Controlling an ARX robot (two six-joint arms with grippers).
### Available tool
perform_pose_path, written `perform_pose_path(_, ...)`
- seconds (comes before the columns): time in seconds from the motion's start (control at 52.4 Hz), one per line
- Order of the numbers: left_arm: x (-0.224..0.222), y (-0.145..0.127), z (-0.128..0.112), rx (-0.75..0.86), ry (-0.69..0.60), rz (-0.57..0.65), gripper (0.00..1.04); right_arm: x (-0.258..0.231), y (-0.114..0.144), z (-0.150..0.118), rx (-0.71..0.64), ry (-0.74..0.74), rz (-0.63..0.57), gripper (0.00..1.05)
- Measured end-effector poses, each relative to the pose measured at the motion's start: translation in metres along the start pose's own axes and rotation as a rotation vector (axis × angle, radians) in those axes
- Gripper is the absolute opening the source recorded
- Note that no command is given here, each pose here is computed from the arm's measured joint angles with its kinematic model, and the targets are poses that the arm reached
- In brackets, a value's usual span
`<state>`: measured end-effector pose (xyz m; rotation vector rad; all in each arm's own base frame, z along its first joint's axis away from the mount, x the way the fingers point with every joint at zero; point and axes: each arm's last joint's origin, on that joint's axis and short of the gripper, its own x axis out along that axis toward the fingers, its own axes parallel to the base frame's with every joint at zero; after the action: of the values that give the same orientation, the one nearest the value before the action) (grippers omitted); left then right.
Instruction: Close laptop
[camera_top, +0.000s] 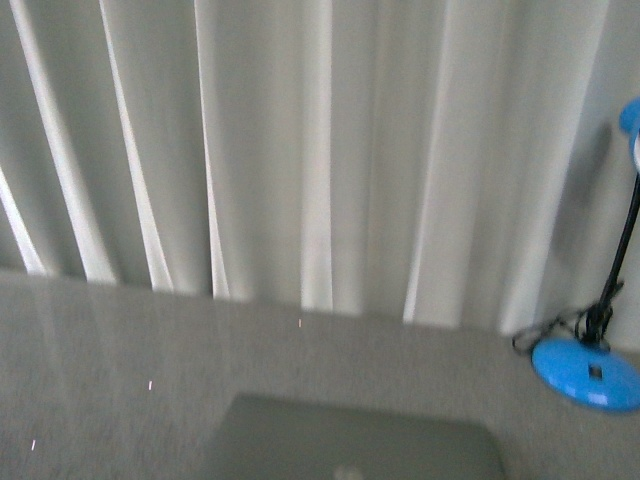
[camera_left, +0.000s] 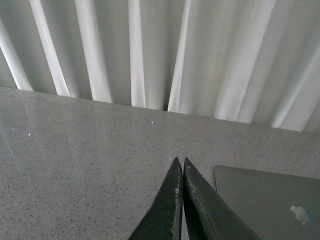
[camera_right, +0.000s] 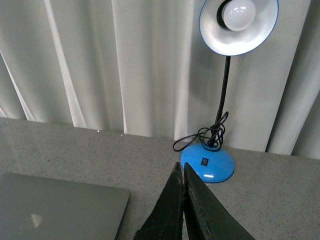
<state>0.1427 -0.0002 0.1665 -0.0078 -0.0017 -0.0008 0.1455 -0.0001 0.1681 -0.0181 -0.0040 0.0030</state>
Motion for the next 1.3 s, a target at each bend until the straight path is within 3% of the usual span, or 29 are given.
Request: perform_pose_path(1.297, -0.046, 0.000, 0.003, 0.000, -0.014, 0.000, 0.04, -0.049, 0.000, 0.004, 0.008, -0.020, -0.004, 0.01)
